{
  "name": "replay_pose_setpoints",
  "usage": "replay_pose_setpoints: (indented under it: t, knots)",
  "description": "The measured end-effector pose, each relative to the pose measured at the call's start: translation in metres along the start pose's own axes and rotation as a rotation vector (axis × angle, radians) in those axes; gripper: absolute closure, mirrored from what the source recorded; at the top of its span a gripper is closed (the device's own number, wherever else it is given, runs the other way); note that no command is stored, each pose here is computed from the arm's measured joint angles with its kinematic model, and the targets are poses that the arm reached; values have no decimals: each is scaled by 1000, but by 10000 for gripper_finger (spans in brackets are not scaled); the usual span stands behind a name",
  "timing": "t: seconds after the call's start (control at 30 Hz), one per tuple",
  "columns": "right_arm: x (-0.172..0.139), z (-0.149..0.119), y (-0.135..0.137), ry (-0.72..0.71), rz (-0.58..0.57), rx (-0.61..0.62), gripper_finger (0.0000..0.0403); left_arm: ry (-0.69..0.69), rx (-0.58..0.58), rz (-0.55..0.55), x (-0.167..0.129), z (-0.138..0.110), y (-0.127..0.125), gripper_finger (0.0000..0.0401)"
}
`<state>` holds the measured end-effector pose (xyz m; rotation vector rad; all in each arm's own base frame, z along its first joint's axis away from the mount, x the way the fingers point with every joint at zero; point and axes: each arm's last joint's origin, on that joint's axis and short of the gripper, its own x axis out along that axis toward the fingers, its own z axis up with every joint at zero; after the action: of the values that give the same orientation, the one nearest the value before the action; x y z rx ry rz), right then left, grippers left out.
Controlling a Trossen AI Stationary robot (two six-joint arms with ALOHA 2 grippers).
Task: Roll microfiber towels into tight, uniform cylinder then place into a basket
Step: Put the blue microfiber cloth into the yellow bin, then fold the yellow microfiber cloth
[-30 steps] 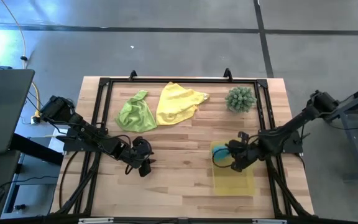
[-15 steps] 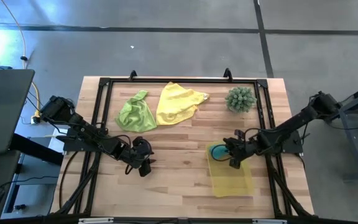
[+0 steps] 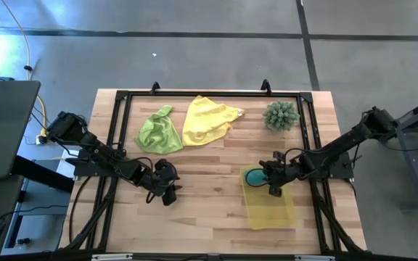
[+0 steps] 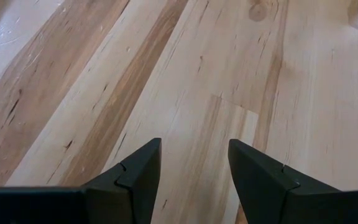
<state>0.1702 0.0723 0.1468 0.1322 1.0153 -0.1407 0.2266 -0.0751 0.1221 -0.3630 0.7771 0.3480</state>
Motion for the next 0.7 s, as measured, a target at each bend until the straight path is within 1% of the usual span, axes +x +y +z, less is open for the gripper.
replay_pose_setpoints:
  t: [0.17, 0.23, 0.33, 0.47, 0.63, 0.7]
  knots:
    - [-16, 15, 5, 77, 10, -16, 229, -4, -22, 18, 3, 4, 5, 225]
    - [-26, 23, 8, 90, 2, -19, 227, -7, -29, 28, 4, 7, 8, 225]
    - [-40, 37, 11, 85, -14, -21, 226, -11, -7, 47, 6, 10, 13, 225]
    - [-53, 58, 16, -50, -62, 39, 226, -33, 8, 84, 11, 20, 24, 225]
    - [-59, 75, 17, -270, -166, 166, 226, -107, -102, 137, 19, 42, 47, 225]
    - [-58, 79, 14, -315, -178, 197, 226, -135, -98, 169, 21, 53, 57, 225]
